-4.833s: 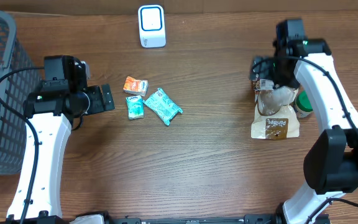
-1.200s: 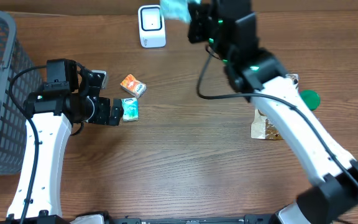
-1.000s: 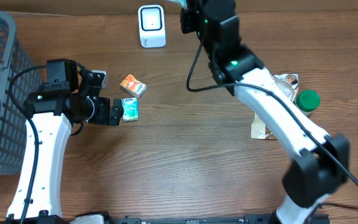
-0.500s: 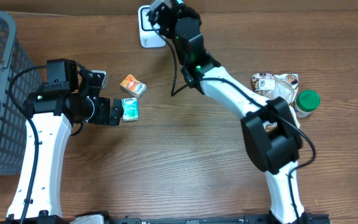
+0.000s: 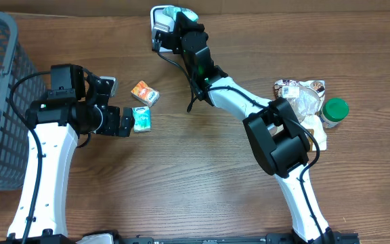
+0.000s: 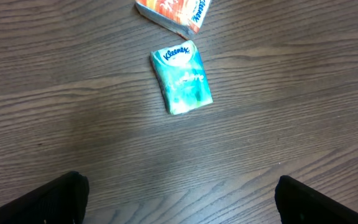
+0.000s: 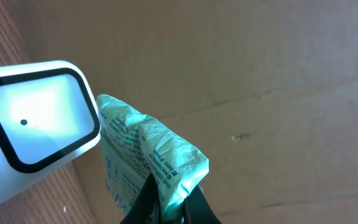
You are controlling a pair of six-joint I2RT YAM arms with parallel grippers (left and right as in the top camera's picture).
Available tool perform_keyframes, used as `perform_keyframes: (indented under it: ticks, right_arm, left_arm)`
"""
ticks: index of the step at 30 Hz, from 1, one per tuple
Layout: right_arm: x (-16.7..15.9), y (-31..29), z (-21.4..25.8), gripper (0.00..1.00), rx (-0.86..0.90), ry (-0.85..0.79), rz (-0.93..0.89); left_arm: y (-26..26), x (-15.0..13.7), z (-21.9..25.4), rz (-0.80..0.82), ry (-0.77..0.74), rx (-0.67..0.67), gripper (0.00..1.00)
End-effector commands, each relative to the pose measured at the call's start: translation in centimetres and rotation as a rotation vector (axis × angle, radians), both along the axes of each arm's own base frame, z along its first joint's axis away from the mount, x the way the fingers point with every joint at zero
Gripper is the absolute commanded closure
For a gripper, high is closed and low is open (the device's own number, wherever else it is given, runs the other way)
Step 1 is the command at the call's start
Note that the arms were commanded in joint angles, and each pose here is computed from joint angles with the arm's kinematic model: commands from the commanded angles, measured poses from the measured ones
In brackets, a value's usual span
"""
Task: Scan the item barcode
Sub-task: 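Hold the teal packet in front of the scanner window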
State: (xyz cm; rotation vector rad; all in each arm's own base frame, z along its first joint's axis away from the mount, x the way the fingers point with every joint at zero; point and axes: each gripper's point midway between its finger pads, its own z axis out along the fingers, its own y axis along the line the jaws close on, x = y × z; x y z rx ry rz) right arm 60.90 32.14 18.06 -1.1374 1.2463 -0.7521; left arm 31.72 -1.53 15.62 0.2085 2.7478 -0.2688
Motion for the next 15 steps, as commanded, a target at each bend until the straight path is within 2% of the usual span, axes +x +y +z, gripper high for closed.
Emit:
perform_keyframes:
  ticks: [1,5,15]
  right_arm:
    - [-0.3,1.5,2.0,0.96,-0.021,-0.045,0.047]
    - [-1.2,3.3,0.8,0.96,-0.107,-0.024,0.107]
    - [-1.3,3.3,0.5,0.96,-0.112,-0.015,0.092]
  left_arm:
    - [-0.2,0.1,0.2,-0.023,-0.011,-0.006,0.01]
    - [-0.2,0.1,0.2,-0.023,-0.011,-0.006,0.0]
    - [-0.2,0.1,0.2,-0.023,-0.011,-0.006,0.0]
